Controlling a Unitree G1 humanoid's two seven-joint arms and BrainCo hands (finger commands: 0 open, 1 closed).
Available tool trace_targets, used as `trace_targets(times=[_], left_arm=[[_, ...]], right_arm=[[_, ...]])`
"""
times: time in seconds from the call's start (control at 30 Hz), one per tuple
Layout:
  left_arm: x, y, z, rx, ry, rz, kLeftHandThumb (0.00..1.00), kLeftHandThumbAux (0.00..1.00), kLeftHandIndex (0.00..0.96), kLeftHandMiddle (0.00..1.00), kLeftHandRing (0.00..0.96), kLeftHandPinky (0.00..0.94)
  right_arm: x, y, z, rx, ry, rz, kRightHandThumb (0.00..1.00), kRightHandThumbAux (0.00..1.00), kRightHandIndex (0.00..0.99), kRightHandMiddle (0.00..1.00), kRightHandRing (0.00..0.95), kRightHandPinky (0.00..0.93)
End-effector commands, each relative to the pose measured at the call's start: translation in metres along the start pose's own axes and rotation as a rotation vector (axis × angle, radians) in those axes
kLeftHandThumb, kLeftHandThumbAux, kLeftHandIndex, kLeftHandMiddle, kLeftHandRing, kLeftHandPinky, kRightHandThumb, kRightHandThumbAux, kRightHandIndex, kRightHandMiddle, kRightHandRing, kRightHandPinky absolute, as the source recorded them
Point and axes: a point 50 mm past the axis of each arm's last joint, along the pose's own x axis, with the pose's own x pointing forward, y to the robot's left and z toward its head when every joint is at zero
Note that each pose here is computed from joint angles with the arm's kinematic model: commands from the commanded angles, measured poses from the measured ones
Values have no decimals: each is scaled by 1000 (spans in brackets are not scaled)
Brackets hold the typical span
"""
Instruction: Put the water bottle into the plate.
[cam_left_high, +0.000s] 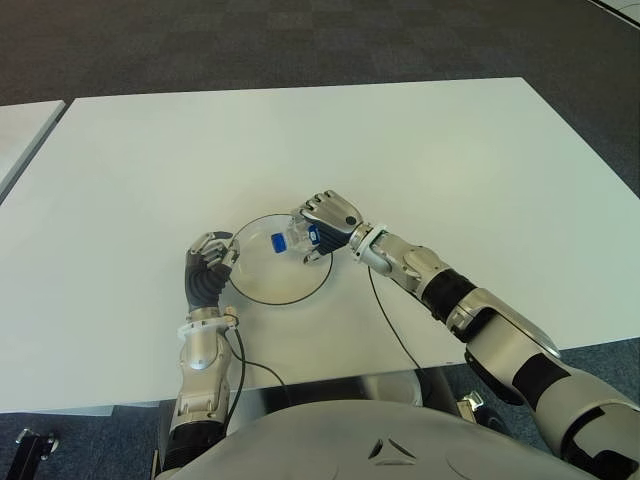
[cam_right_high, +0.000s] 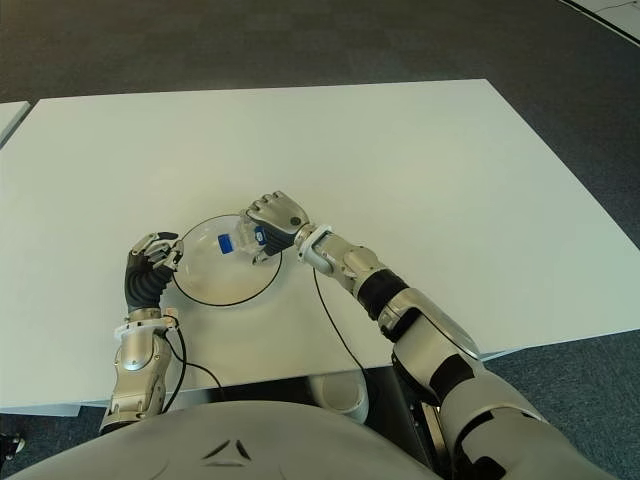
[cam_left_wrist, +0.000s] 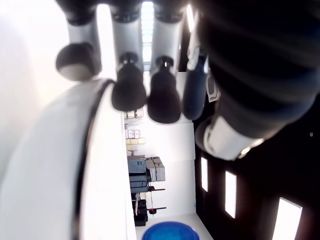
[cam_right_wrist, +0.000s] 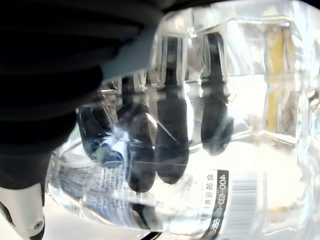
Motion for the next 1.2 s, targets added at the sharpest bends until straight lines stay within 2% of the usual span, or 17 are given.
trace_targets(times=[0.03, 0.23, 0.33, 0.77, 1.2], left_arm=[[-2, 0, -7, 10, 46, 1, 700, 718, 433, 770, 779, 778], [-2, 0, -8, 4, 53, 6, 701, 718, 434, 768, 777, 769], [-2, 0, -8, 1, 62, 7, 701, 717, 434, 766, 775, 767], [-1, -1, -7, 4, 51, 11, 701, 718, 434, 762, 771, 768], [-2, -1, -7, -11, 80, 36, 704, 715, 435, 739, 747, 752]], right_arm=[[-13, 15, -3, -14, 26, 116, 708, 717, 440, 848, 860, 891], [-8, -14, -8, -52, -22, 26, 709, 717, 440, 884, 888, 910], [-5, -23, -8, -79, -50, -10, 709, 718, 440, 894, 894, 912], [2, -35, -3, -130, -130, -46, 709, 718, 441, 891, 886, 898], [9, -34, 10, -152, -247, 27, 710, 717, 441, 894, 886, 898]])
